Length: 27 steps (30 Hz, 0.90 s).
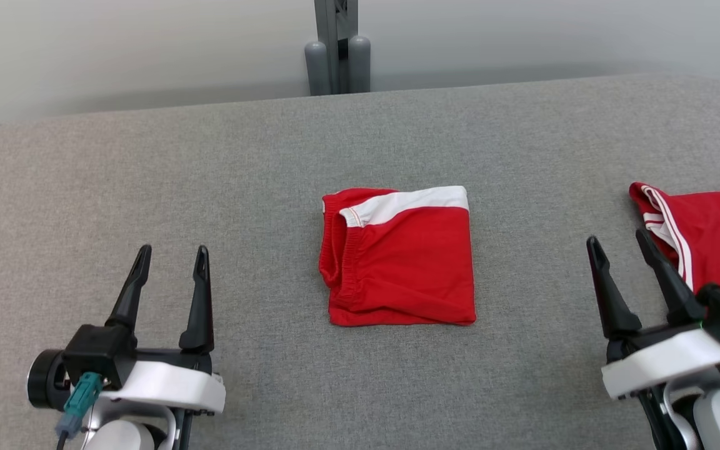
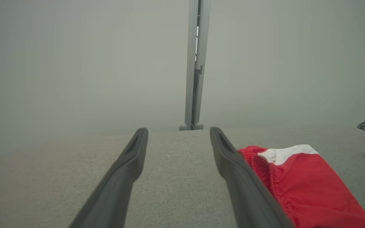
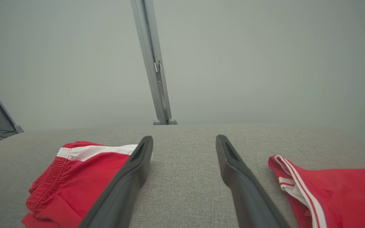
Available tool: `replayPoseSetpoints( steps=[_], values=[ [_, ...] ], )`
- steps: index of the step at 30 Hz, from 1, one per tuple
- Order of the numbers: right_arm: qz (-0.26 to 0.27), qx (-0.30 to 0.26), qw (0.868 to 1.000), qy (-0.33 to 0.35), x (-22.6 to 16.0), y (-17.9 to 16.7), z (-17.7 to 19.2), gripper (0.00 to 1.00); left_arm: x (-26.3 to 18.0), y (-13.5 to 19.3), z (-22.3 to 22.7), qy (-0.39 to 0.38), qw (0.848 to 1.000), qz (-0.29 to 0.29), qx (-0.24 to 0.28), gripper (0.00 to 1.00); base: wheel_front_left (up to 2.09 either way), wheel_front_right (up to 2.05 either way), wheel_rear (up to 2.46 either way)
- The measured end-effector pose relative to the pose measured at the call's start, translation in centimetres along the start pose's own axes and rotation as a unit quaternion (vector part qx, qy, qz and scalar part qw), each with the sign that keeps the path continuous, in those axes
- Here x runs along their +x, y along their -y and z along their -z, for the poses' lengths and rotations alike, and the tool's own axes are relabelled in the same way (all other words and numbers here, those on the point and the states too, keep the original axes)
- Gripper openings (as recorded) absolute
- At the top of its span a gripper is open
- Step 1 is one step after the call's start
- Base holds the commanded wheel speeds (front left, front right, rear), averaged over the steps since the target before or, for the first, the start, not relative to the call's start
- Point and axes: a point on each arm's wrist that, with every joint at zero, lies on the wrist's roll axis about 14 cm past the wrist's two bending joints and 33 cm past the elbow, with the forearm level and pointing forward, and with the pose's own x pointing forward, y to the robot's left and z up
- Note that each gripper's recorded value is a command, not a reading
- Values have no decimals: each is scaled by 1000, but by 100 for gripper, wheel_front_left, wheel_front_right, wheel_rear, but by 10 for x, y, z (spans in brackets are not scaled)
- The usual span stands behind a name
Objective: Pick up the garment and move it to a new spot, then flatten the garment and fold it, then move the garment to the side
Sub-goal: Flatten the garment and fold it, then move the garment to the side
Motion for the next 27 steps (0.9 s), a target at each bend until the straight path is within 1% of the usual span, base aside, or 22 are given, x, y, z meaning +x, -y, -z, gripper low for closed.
replayPoseSetpoints(
  steps=[3, 7, 18, 22, 25, 27],
  values=[
    [8, -1, 1000, -7, -12, 0, 0, 100, -6, -3, 3, -9, 1000, -6, 0, 100, 0, 0, 0],
    [14, 0, 1000, -7, -19, -1, -3, 100, -7, -3, 1, -10, 1000, -7, 0, 100, 0, 0, 0],
    [6, 1, 1000, -13, -20, -9, -4, 100, -13, -2, 0, -16, 1000, -8, -1, 100, 0, 0, 0],
    [-15, -9, 999, -31, -14, -19, 4, 100, -14, -4, 2, -19, 1000, -12, -3, 100, 0, 0, 0],
    [-51, -12, 997, -53, -2, -36, 15, 100, -15, -7, 4, -21, 1000, -19, -5, 100, 0, 0, 0],
    [-77, -14, 994, -82, 3, -49, 32, 100, -14, -9, 4, -20, 999, -25, -7, 100, 0, 0, 0]
  ],
)
